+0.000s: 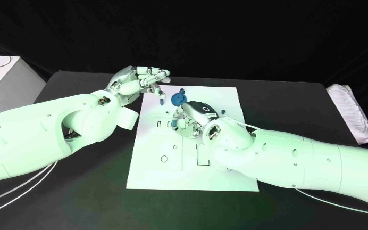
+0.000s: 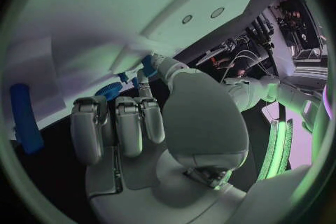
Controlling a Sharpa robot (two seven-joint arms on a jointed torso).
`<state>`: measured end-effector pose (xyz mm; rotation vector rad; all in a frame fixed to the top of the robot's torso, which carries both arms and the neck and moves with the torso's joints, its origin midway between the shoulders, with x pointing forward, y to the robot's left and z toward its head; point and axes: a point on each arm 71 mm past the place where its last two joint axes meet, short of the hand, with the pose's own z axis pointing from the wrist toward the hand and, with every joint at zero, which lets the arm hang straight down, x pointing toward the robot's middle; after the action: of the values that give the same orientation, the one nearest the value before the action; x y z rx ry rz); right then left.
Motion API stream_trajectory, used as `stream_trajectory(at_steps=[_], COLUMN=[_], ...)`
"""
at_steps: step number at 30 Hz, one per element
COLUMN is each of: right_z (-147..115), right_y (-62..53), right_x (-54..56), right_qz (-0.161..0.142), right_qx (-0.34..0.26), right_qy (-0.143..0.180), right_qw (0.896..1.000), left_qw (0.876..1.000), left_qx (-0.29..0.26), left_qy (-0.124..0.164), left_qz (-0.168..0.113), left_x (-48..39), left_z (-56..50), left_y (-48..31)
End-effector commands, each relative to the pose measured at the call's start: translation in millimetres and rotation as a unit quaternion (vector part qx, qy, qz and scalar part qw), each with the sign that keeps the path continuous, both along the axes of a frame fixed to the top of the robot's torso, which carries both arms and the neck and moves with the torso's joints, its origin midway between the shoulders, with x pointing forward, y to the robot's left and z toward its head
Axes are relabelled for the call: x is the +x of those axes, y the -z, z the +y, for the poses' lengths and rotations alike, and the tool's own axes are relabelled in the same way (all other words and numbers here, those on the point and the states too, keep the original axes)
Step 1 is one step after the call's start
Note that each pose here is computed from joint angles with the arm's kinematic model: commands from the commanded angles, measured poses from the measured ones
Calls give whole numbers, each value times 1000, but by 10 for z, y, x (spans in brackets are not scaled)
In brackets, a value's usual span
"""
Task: Assemble the parts on the task board
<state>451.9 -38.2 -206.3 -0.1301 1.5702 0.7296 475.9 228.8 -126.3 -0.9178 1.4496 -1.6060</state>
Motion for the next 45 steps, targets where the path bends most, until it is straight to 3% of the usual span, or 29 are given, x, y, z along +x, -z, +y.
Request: stream_trajectory(at_steps=[1,26,36,38,45], right_z=[-3,-10,-55,-88,-292], right_y=[34,17,-68,-110,-327], right_x=[-6,-3,-90,-109,-103], right_qz=[1,-6,-25,-27,-5], right_qx=[-9,5,42,52,76], right_qy=[-2,2,-7,-17,-108], right_qw=[1000,1000,999,998,991], left_qw=[1000,1000,999,998,988], left_qx=[0,2,40,59,148], left_qy=[10,17,28,23,2], left_qz=[-1,6,4,6,38], left_x=[-5,-4,9,22,93], left_z=[-23,-24,-18,-2,114], left_y=[-4,8,39,57,171])
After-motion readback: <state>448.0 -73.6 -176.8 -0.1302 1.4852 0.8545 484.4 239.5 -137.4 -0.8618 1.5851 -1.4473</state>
